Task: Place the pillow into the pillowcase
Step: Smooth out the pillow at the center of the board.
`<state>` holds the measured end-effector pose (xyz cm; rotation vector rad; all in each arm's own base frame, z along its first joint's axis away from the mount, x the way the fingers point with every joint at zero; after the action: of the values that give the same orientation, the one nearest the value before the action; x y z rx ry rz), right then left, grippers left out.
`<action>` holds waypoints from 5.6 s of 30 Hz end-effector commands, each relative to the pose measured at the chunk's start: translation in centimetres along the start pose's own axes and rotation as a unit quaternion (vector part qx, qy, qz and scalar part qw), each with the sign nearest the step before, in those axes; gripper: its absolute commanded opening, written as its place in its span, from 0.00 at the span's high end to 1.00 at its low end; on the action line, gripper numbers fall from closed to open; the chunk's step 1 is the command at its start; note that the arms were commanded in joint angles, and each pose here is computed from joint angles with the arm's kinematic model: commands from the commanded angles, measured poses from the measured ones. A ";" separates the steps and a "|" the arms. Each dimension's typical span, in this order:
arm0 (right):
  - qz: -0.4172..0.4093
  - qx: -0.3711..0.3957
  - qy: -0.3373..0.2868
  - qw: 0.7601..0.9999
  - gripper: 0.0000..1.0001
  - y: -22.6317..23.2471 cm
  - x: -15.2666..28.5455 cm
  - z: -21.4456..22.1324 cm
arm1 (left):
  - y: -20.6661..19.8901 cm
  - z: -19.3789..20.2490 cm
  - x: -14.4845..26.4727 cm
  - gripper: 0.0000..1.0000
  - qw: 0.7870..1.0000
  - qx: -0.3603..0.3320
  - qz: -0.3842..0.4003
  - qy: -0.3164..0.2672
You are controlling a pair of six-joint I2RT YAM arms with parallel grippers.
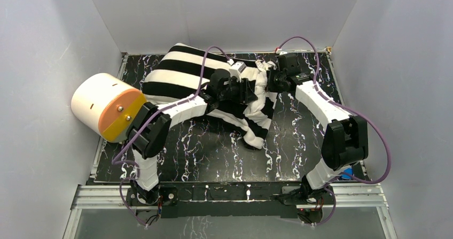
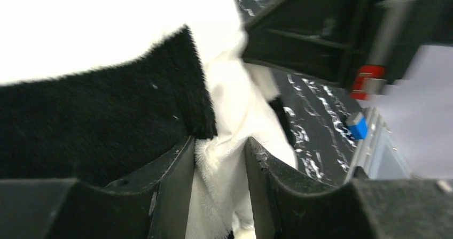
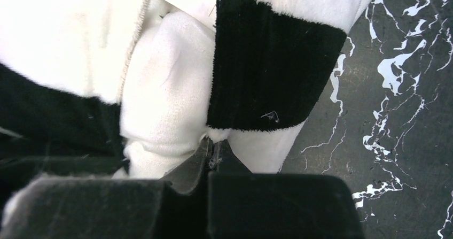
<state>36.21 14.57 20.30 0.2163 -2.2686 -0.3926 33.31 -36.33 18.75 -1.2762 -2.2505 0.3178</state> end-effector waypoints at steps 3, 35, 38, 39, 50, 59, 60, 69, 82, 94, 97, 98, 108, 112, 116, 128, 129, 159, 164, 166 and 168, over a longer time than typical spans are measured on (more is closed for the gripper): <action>-0.106 -0.006 -0.066 0.992 1.00 3.3 3.0 -4.9 | 7.9 11.1 -4.4 0.67 0.978 0.016 -0.144 0.153; -0.058 -0.050 -0.028 0.997 0.51 -0.5 4.3 -0.3 | 13.2 21.3 -5.7 0.67 0.939 0.059 -0.233 0.247; 0.009 -0.034 -0.030 0.999 0.49 -1.8 4.4 1.5 | 13.1 21.4 -5.7 0.67 0.939 0.062 -0.232 0.247; 0.024 -0.035 -0.031 0.999 0.49 -2.3 4.4 1.8 | 13.1 21.5 -5.7 0.67 0.939 0.062 -0.233 0.246; 0.066 -0.041 -0.007 0.997 0.52 -2.6 -0.5 2.9 | 13.2 21.2 -5.5 0.67 0.938 0.062 -0.237 0.246; 0.126 -0.017 -0.055 0.990 1.00 -2.8 2.5 -0.2 | 13.8 21.9 -5.6 0.66 0.932 0.062 -0.248 0.258; 0.110 -0.016 -0.070 0.991 1.00 -2.2 3.4 -0.9 | 14.0 22.1 -5.5 0.67 0.931 0.063 -0.250 0.260; -0.097 -0.010 -0.057 0.994 1.00 3.0 3.7 -1.2 | 14.1 23.0 -5.7 0.66 0.929 0.069 -0.246 0.269; -0.418 0.068 -0.139 0.895 1.00 9.1 7.3 -1.1 | 14.2 23.4 -5.8 0.67 0.929 0.073 -0.248 0.266; -0.446 0.062 0.015 0.893 1.00 6.4 0.3 5.7 | 14.4 23.5 -5.6 0.67 0.928 0.080 -0.250 0.265; -0.452 0.063 -0.028 0.890 1.00 7.1 4.3 2.7 | 14.5 23.5 -5.4 0.67 0.927 0.082 -0.252 0.264; -0.452 0.067 -0.053 0.888 1.00 7.4 6.0 1.6 | 14.5 23.5 -5.4 0.67 0.927 0.082 -0.252 0.265; -0.330 0.048 -0.250 0.909 1.00 5.6 14.2 -2.8 | 14.5 23.5 -5.4 0.67 0.926 0.082 -0.254 0.267; -0.344 0.036 -0.179 0.921 1.00 5.1 10.2 -0.3 | 14.4 23.5 -5.5 0.67 0.927 0.087 -0.251 0.266; -0.447 0.049 -0.088 0.889 1.00 6.9 6.5 2.5 | 14.3 23.5 -5.5 0.67 0.928 0.092 -0.249 0.263; -0.362 0.075 -0.021 0.929 1.00 5.3 -2.8 3.6 | 11.7 20.2 -4.8 0.69 0.944 0.113 -0.206 0.233; -0.350 0.060 -0.011 0.935 1.00 4.4 -2.7 3.8 | 11.0 18.9 -4.3 0.69 0.948 0.111 -0.200 0.220; -0.089 0.020 -0.169 0.981 0.48 -0.7 3.5 -9.4 | 4.2 -8.7 -3.2 0.45 0.965 -0.107 -0.222 -0.084; -0.105 0.022 -0.135 0.985 0.48 -0.6 0.9 -9.3 | 5.9 -8.2 -5.8 0.45 0.958 -0.114 -0.258 -0.055; -0.103 0.022 -0.127 0.986 0.49 -0.8 0.0 -9.2 | 6.3 -8.2 -6.1 0.51 0.954 -0.119 -0.268 -0.055; -0.097 0.022 -0.115 0.988 0.53 -1.0 -0.8 -9.1 | 6.1 -8.6 -6.0 0.68 0.953 -0.124 -0.269 -0.061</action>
<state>42.16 11.61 23.08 0.3777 -2.4419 -0.5040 44.77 -39.15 19.28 -0.7706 -2.6527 -0.0242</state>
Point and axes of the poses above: each gripper's point midway between its finger pads, its own x axis back along the fingers, its own y axis along the line the jaws close on, z = x × y, the point moved 6 cm from there along x, back along the fingers, and after that the axes turned 8 degrees about -x, right-handed, at the moved point
